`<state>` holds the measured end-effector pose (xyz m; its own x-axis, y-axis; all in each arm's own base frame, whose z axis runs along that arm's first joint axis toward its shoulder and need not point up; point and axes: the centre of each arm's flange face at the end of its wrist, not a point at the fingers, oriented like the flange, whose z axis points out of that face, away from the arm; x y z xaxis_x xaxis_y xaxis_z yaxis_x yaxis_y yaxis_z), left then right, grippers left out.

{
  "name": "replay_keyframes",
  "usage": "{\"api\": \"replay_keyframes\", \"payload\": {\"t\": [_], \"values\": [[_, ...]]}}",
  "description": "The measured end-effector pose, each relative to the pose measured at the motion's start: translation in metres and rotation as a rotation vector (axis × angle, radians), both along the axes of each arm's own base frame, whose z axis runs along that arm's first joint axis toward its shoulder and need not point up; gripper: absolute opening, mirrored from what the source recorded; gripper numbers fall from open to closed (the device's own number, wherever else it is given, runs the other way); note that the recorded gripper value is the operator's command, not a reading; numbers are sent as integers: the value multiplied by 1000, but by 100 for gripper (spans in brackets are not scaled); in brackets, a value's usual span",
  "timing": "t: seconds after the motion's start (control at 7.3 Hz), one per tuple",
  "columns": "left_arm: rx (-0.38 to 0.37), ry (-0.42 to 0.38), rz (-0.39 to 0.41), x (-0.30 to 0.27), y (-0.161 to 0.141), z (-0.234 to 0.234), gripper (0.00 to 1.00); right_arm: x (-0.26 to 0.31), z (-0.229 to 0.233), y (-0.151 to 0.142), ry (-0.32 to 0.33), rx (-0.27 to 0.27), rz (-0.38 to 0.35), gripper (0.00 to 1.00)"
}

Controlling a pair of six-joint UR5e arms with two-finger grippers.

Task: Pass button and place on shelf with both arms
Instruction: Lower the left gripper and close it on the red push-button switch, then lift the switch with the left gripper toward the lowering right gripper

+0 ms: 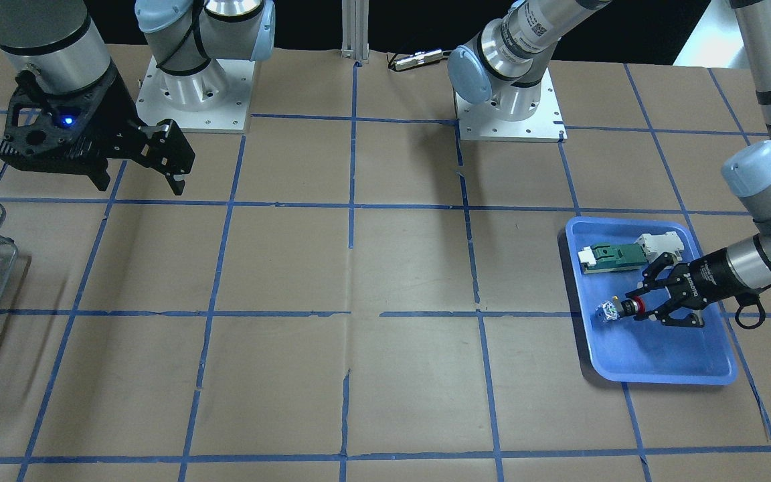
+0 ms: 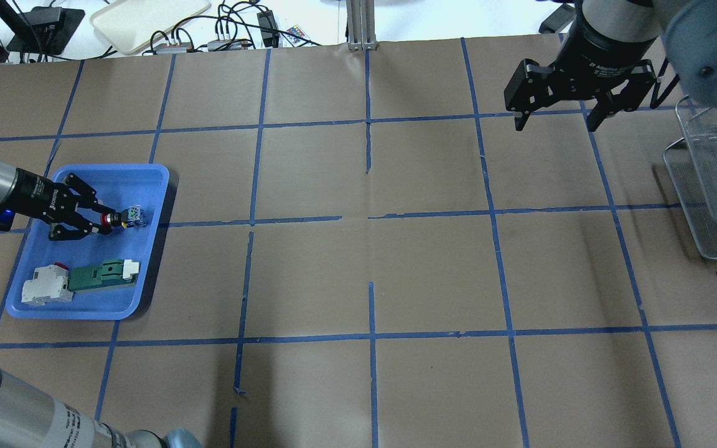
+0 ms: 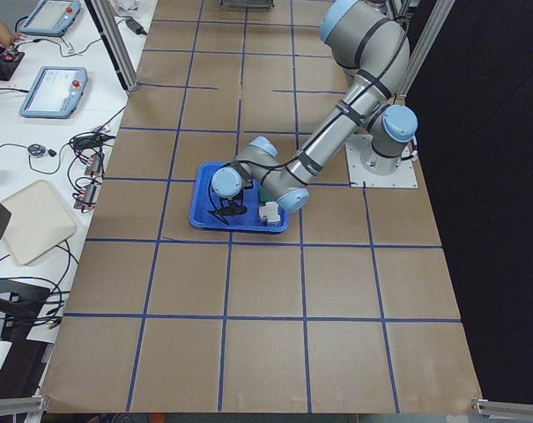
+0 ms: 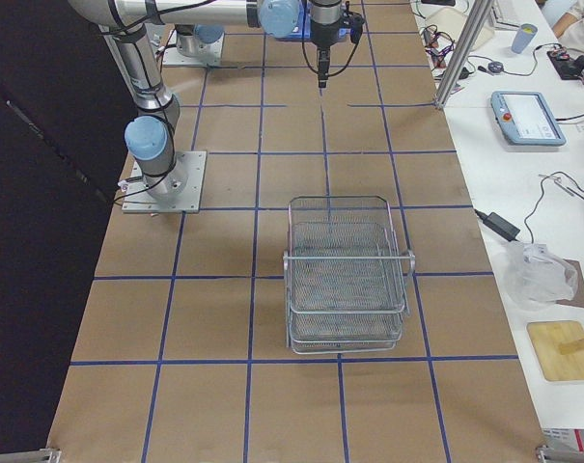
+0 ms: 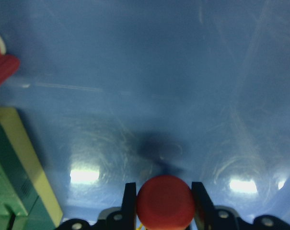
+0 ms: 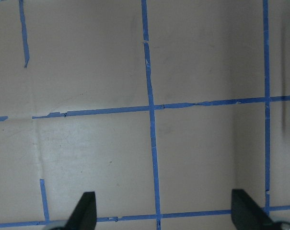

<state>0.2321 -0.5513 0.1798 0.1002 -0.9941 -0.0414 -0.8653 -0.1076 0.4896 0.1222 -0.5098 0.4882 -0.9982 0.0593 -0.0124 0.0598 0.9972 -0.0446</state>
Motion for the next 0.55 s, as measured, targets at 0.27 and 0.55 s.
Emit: {"api": "replay_keyframes", "payload": {"t": [0.27,0.55], "values": [[-34,-24,-47,-22,-14,32,0,0,0,0,-2,0,0,100],[-72,-24,-137,-81,-28,79,0,0,0,0,-4,-1,0,100]]}}
